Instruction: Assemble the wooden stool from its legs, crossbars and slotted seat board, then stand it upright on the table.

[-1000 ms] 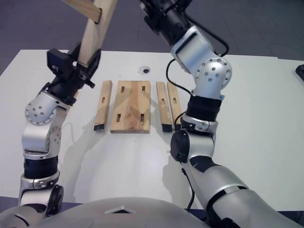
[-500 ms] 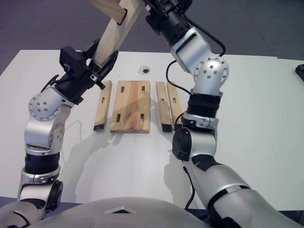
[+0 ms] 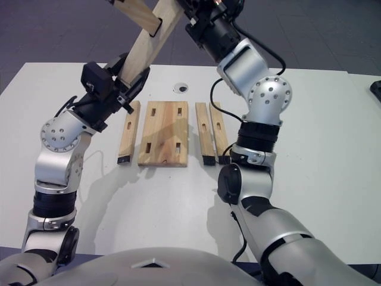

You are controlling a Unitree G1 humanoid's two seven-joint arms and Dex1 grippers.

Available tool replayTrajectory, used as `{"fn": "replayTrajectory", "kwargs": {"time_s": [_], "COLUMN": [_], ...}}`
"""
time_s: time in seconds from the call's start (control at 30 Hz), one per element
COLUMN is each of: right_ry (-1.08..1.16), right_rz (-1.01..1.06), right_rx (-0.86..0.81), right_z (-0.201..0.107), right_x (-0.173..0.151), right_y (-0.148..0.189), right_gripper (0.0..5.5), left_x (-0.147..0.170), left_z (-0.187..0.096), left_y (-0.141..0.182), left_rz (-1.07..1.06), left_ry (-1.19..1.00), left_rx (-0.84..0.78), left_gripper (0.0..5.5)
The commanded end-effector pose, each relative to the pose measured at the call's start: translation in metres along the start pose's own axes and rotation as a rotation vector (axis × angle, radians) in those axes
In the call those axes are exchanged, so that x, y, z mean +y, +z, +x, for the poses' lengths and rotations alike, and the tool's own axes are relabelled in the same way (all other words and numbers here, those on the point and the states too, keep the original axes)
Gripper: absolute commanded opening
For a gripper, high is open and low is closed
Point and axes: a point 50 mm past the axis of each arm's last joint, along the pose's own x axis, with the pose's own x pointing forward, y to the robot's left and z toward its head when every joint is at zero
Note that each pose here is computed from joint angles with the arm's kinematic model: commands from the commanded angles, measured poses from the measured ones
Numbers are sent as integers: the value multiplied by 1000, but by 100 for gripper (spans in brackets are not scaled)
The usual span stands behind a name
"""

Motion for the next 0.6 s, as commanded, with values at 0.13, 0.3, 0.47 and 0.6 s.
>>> {"fn": "replayTrajectory", "kwargs": {"time_s": [0.13,0.3,0.47,0.6], "right_ry": [4,-21,-175,-312], "right_rz": [-25,-129,-346,-361], "right_rx": [-18,-46,-198,-231], "right_z": [-4,-7,-32,-56], "right_x": [5,7,3,-13], "right_y": [4,6,25,20], "right_gripper": [118,112,100,100], "left_x": [-4,-6,-18,-31], "left_z": [0,2,-9,-28], "left_y": [-3,-10,-18,-18], "left_rz": [17,25,75,131], "left_ry": [-4,1,-106,-284], "left_rx": [12,51,130,179], "left_gripper": [203,249,328,389]}}
